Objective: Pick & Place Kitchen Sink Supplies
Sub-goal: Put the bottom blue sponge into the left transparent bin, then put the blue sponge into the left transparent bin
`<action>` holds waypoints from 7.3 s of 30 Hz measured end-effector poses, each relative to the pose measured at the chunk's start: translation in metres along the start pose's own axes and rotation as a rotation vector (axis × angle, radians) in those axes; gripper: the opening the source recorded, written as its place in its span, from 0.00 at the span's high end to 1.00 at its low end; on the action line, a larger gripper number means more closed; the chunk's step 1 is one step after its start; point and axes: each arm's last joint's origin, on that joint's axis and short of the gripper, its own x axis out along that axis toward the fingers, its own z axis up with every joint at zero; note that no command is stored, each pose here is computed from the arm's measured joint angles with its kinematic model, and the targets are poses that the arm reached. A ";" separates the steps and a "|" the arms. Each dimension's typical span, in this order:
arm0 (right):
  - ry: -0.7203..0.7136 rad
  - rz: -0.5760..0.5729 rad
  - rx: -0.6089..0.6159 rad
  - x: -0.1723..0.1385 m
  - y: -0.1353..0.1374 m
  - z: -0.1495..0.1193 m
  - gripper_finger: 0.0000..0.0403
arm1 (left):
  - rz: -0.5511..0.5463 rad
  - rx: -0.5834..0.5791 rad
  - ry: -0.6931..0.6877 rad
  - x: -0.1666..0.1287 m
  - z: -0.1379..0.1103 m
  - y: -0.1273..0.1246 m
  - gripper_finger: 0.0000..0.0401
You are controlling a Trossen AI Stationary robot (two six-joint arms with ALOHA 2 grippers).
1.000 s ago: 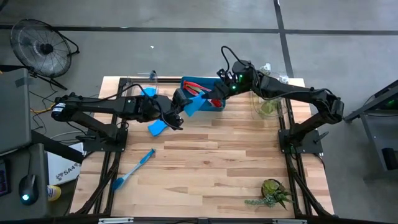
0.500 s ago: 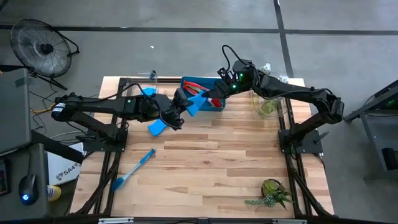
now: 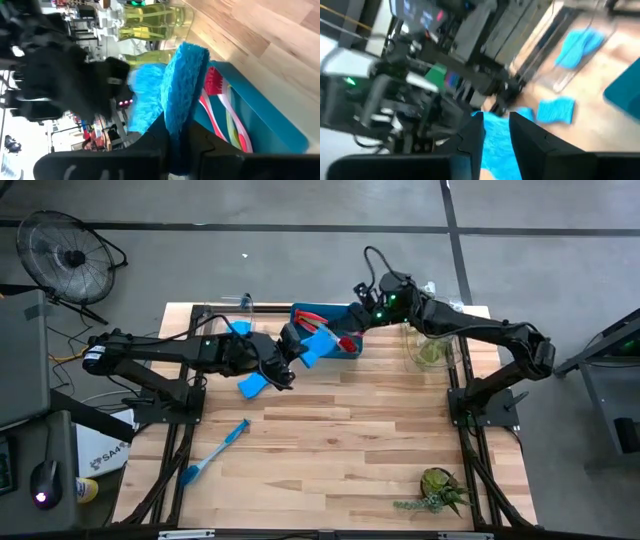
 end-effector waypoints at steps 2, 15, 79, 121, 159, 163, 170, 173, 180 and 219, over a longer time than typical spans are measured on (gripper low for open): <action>-0.037 -0.004 -0.021 -0.008 0.002 0.005 0.77 | -0.004 0.004 0.018 0.000 -0.001 -0.001 0.95; -0.150 -0.113 -0.198 -0.069 0.036 -0.002 0.68 | -0.032 -0.103 0.153 0.003 -0.017 -0.003 0.97; -0.186 -0.414 -0.392 0.035 0.067 -0.134 0.68 | -0.135 -0.805 0.386 -0.009 -0.248 -0.085 0.94; -0.113 -0.414 -0.415 0.055 0.055 -0.145 0.68 | -0.345 -0.951 0.633 0.003 -0.241 -0.159 0.92; -0.019 -0.328 -0.381 0.055 0.060 -0.154 0.68 | -0.580 -1.098 0.586 -0.017 -0.228 -0.150 0.11; 0.016 -0.312 -0.381 0.055 0.060 -0.155 0.68 | -0.574 -1.107 0.588 -0.019 -0.228 -0.144 0.11; 0.055 -0.309 -0.397 0.055 0.058 -0.156 0.68 | -0.561 -1.108 0.602 -0.024 -0.229 -0.131 0.11; 0.063 -0.315 -0.414 0.054 0.058 -0.157 0.68 | -0.551 -1.120 0.608 -0.026 -0.230 -0.126 0.11; 0.108 -0.319 -0.461 0.053 0.055 -0.157 0.68 | -0.557 -1.127 0.614 -0.031 -0.229 -0.118 0.11; 0.288 -0.445 -0.493 0.046 0.030 -0.150 0.52 | -0.541 -1.512 0.228 -0.113 -0.188 -0.039 0.11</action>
